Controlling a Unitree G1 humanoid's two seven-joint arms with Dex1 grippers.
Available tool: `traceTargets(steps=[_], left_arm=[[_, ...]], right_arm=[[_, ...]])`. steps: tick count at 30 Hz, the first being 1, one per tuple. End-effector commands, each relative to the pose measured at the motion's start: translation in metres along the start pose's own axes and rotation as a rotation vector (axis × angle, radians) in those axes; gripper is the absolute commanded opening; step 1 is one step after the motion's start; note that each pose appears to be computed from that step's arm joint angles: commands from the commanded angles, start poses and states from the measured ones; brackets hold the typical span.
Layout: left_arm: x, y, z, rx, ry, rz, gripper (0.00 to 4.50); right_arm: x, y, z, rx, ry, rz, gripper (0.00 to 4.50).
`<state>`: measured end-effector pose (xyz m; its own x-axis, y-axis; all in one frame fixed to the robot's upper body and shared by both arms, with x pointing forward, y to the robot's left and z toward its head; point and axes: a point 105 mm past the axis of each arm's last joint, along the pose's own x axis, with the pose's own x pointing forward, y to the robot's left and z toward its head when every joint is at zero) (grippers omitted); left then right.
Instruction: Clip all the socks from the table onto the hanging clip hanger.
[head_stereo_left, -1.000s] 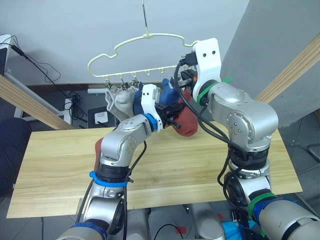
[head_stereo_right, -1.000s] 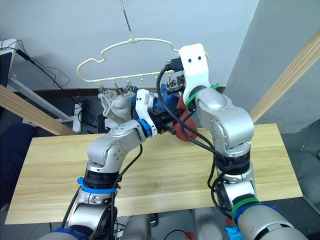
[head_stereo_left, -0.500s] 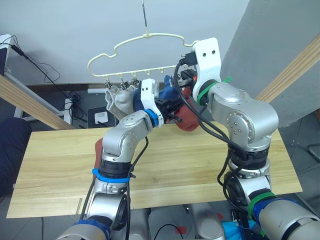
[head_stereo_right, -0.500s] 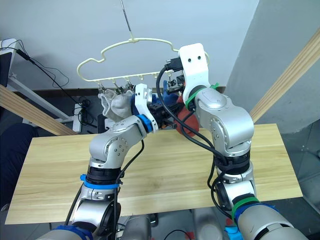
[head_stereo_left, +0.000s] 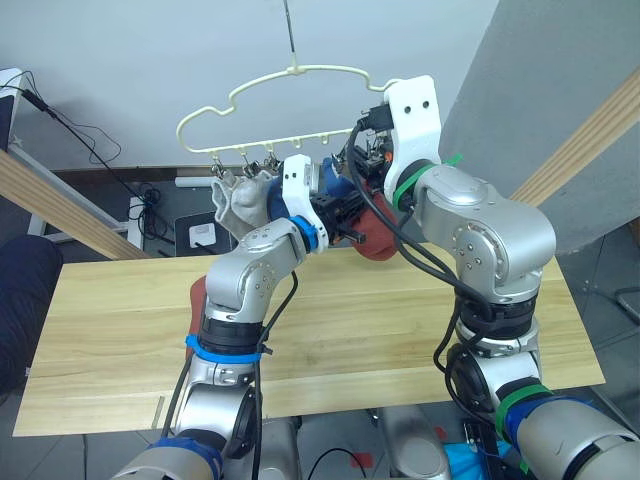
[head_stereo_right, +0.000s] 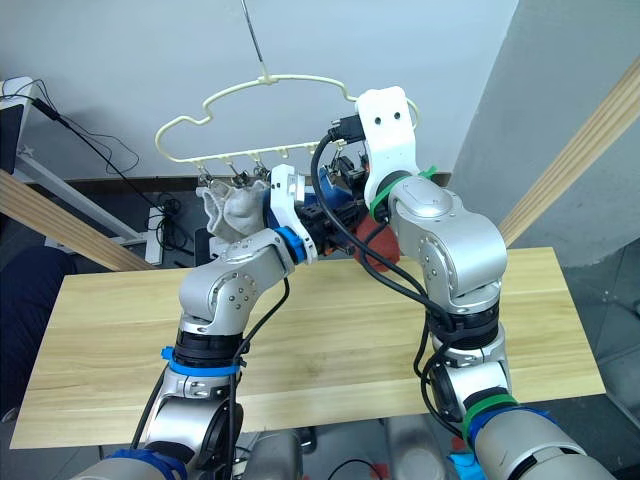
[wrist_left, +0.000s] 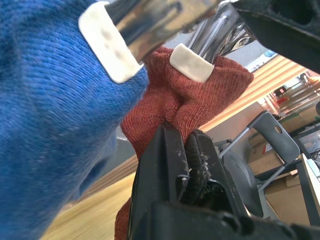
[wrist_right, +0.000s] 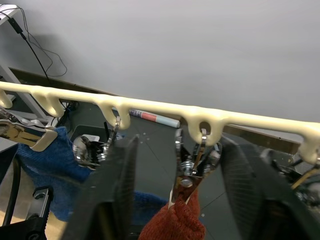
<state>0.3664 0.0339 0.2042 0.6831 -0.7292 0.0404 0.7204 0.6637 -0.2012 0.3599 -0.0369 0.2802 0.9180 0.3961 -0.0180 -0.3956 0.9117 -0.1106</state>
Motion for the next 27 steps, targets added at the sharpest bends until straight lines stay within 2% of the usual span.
traceTargets(steps=[1, 5, 6, 11, 14, 21, 27], left_arm=[[0.000, -0.008, 0.014, 0.029, -0.054, -0.027, 0.00], [-0.001, -0.011, 0.012, 0.019, -0.044, -0.058, 0.00], [-0.002, -0.011, 0.011, 0.016, -0.042, -0.058, 0.56], [-0.006, -0.012, 0.009, 0.033, -0.027, -0.064, 2.02], [-0.021, -0.018, 0.007, 0.059, 0.002, -0.115, 2.94], [-0.054, -0.020, 0.006, 0.096, 0.049, -0.169, 2.94], [-0.085, -0.021, 0.012, 0.180, 0.073, -0.230, 2.94]], right_arm=[[-0.006, 0.003, 0.019, -0.006, -0.072, 0.010, 2.38], [-0.008, 0.002, 0.019, -0.003, -0.070, 0.010, 2.38], [-0.008, 0.002, 0.019, 0.000, -0.069, 0.010, 2.42], [-0.012, -0.004, 0.018, 0.057, -0.050, 0.008, 2.42], [-0.021, -0.009, 0.014, 0.106, -0.021, 0.037, 2.42], [-0.038, -0.014, 0.012, 0.147, 0.014, 0.058, 2.42], [-0.047, -0.015, 0.015, 0.140, -0.024, 0.057, 2.42]])
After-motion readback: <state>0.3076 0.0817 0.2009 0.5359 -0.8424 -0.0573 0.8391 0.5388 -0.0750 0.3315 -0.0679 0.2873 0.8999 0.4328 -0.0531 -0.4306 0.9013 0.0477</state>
